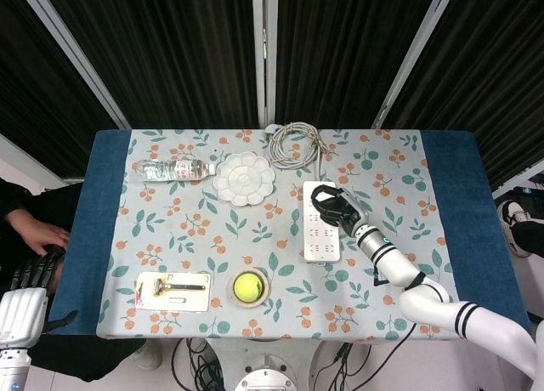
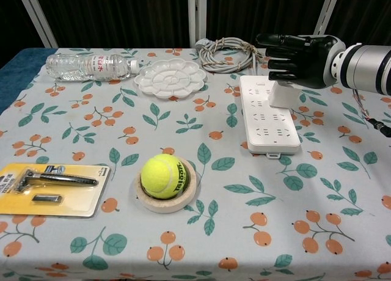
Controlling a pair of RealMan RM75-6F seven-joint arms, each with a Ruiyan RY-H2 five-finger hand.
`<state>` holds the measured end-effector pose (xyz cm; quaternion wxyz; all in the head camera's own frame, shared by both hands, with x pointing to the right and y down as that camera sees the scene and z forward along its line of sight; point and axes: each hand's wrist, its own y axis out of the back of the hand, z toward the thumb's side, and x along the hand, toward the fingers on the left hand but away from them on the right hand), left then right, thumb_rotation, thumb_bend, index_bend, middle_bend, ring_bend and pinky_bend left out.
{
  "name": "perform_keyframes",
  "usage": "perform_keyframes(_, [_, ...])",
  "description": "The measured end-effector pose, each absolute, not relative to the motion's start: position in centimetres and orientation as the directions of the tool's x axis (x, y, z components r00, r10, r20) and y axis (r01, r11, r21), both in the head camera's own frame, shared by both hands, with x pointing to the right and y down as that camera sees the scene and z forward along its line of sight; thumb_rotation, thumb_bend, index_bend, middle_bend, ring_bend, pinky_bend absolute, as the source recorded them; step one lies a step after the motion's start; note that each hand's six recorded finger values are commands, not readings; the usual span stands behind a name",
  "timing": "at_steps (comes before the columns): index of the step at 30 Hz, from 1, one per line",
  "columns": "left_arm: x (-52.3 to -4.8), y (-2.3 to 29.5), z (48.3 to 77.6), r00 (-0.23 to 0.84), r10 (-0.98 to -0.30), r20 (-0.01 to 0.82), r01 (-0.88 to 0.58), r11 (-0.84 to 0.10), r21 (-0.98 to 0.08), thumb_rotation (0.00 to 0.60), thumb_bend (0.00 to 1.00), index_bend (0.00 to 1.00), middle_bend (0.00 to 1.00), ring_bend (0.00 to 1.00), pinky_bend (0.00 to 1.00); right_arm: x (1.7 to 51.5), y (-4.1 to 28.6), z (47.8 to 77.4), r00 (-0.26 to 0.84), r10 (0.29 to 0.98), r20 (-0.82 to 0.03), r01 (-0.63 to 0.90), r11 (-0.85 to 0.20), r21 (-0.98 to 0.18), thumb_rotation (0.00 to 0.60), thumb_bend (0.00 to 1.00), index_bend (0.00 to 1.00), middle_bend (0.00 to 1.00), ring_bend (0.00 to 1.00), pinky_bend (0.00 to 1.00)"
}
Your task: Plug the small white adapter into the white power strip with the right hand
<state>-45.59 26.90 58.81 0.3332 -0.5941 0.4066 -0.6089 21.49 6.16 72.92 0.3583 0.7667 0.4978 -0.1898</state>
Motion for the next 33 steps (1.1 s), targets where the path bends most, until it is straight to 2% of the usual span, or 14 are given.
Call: perform_keyframes(33, [-46.1, 27.4, 59.2, -0.082, -0.885, 0.459, -0.088, -0.453, -0.887, 0.600, 0.08, 0.06, 0.00, 0.00, 0.00, 19.0, 6.3, 73.8, 0.448, 0.613, -0.651, 0.894, -0.303, 0.330, 0.600, 0.75, 1.00, 1.00, 1.00, 1.00])
